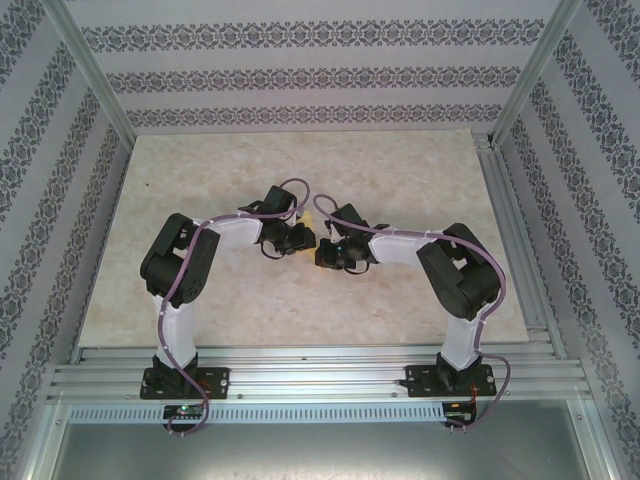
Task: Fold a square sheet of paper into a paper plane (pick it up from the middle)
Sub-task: Fold the wing for the fifth time at the center of the table.
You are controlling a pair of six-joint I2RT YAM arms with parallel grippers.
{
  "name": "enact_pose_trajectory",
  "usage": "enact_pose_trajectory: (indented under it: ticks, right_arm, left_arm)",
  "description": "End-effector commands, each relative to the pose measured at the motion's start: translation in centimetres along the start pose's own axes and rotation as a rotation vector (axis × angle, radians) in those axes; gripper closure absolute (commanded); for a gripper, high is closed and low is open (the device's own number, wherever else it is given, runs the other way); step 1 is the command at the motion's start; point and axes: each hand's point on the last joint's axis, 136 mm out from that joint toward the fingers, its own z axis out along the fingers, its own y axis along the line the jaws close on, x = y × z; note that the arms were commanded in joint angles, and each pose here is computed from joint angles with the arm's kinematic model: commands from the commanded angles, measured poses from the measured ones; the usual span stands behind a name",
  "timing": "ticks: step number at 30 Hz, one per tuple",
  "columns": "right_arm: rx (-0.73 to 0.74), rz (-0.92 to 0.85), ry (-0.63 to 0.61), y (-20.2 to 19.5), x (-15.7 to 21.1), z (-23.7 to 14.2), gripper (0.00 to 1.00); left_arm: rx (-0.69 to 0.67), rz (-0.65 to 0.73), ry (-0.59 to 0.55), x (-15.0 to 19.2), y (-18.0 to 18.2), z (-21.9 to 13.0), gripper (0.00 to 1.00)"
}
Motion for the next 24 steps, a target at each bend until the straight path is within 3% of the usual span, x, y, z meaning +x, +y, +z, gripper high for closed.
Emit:
enact_pose_trajectory:
  ticks: [1, 10, 17, 24]
  right_arm:
    - [0.053, -0.022, 0.009, -0.8, 0.5, 0.3, 0.92]
    - [0.068, -0.014, 0.028, -1.4, 1.1, 0.4, 0.92]
    - [-0.034, -0.062, -0.071, 1.8, -0.7, -2.2, 0.92]
    - [-0.068, -0.074, -0.037, 2.6, 0.1, -1.2, 0.91]
  left_arm:
    - [-0.064, -0.03, 0.027, 0.8, 1.5, 0.9, 0.72]
    - [-0.072, -0.03, 0.029, 0.8, 1.6, 0.9, 0.73]
    - [-0.074, -0.03, 0.03, 0.8, 1.6, 0.9, 0.74]
    - [-0.073, -0.028, 0.035, 0.8, 1.6, 1.0, 0.74]
